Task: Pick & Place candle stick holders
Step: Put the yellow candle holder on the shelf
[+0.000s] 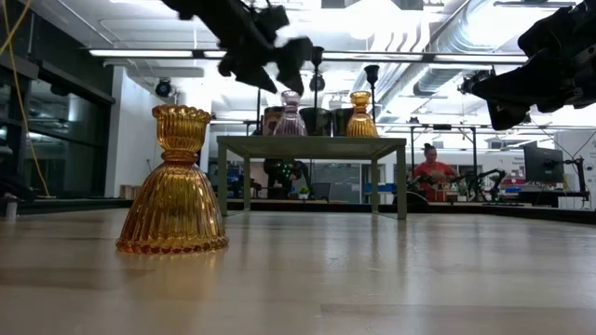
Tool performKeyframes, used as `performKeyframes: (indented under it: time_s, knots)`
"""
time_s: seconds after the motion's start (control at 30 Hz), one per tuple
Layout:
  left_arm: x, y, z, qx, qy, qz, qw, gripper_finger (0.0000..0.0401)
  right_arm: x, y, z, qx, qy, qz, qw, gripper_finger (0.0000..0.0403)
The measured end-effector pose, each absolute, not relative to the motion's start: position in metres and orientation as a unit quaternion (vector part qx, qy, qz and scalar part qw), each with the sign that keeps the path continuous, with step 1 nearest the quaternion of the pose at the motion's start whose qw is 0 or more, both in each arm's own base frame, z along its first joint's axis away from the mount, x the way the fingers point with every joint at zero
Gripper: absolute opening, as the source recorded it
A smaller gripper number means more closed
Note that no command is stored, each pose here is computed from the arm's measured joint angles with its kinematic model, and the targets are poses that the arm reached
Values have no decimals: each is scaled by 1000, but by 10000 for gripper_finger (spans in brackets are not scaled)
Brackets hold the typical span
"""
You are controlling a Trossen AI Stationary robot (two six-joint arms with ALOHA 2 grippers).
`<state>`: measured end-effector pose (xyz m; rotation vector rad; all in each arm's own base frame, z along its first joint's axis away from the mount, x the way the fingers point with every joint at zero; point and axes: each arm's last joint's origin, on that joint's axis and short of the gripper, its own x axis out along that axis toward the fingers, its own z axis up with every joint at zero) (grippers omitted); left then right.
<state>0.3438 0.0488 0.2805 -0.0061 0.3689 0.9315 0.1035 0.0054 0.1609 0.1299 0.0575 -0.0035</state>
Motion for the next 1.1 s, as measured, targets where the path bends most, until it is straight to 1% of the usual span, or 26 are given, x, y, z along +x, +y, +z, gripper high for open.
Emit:
performKeyframes:
  time_s: [0.23, 0.47, 0.6, 0.7, 0.87, 1.1]
  knots:
    - [301, 17, 279, 0, 157, 423, 892, 301, 103, 5, 161, 65, 29, -2, 997, 4]
    - [252, -14, 270, -13, 141, 351, 926, 301, 103, 5, 161, 65, 29, -3, 997, 4]
    - [231, -32, 252, 0, 170, 258, 951, 301, 103, 5, 161, 65, 29, -3, 997, 4]
    - [220, -45, 239, 7, 194, 162, 967, 301, 103, 5, 161, 65, 29, -3, 997, 4]
    - [212, -64, 216, 65, 217, 5, 974, 301, 103, 5, 161, 65, 29, -3, 997, 4]
    - [208, -76, 185, 62, 221, -91, 969, 301, 103, 5, 161, 65, 29, -4, 997, 4]
